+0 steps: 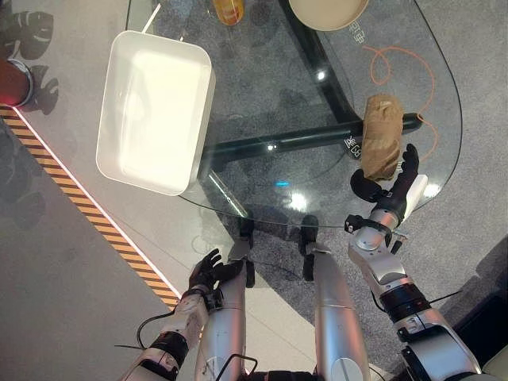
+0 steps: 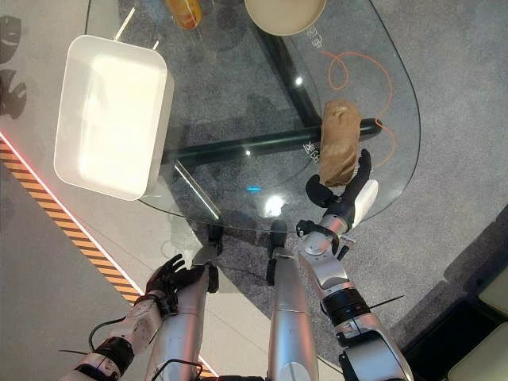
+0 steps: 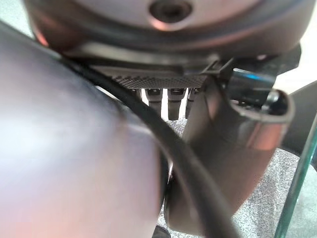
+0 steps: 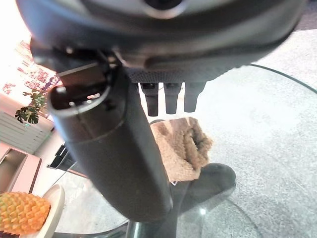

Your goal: Wipe the table with a cloth and put it in the basket.

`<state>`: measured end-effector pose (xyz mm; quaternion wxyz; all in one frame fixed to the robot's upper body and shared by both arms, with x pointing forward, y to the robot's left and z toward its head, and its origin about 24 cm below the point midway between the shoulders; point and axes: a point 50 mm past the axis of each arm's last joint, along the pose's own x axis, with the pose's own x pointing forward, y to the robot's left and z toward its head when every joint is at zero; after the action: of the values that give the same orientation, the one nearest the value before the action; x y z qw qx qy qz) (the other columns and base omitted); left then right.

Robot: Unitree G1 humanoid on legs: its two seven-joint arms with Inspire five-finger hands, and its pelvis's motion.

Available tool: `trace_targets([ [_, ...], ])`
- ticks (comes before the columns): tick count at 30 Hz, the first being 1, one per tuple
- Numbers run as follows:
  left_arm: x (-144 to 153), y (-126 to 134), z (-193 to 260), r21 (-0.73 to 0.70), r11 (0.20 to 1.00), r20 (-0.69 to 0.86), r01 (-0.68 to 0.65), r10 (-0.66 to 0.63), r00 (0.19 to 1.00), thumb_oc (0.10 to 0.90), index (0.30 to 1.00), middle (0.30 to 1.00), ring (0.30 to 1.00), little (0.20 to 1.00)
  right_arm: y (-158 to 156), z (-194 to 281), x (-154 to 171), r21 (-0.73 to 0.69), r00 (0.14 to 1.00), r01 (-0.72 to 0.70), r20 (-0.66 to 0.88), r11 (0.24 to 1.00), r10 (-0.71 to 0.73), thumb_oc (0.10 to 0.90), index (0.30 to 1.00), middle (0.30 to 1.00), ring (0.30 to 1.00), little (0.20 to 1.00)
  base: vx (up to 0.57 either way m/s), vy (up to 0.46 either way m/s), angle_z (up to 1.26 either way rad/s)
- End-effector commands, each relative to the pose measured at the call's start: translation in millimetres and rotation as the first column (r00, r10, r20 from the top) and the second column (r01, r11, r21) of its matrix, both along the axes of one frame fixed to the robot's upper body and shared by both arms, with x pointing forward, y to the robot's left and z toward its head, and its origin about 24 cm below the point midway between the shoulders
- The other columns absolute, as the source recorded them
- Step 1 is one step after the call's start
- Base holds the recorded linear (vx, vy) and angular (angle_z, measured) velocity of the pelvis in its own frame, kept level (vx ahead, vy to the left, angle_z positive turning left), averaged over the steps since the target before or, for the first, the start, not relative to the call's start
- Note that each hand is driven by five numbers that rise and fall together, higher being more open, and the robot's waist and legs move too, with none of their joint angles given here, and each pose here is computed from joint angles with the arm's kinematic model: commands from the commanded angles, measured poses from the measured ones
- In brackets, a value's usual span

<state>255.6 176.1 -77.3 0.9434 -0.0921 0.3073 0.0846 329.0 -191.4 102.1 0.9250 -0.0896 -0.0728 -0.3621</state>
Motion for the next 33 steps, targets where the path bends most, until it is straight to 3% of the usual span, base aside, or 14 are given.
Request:
trace_targets([
  [1, -28.1, -10.1, -21.1, -0.022, 1.0, -0.112, -0.015, 0.013, 0.994, 0.8, 0.9, 0.9, 0.9, 0.9, -11.9, 36.0, -5.0, -0.046, 0.978, 0.114, 0.178, 0.992, -0.104, 0.8, 0.9, 0.9, 0.9, 0.9, 0.0, 0.0, 0.0],
  [23, -15.7, -11.2, -15.1, -0.025, 1.0, -0.096, -0.015, 0.013, 0.995, 0.8, 0.9, 0.9, 0.9, 0.9, -31.3, 70.0, 14.7, -0.017, 0.948, 0.204, 0.251, 0.979, -0.193, 0.8, 0.9, 0.9, 0.9, 0.9, 0.0, 0.0, 0.0],
  [33, -13.6, -9.5, -13.6, -0.046, 0.999, -0.082, -0.029, 0.026, 0.996, 0.8, 0.9, 0.9, 0.9, 0.9, -40.1, 60.0, 22.3, 0.029, 0.967, 0.209, 0.144, 0.978, -0.211, 0.8, 0.9, 0.9, 0.9, 0.9, 0.0, 0.001, 0.0],
])
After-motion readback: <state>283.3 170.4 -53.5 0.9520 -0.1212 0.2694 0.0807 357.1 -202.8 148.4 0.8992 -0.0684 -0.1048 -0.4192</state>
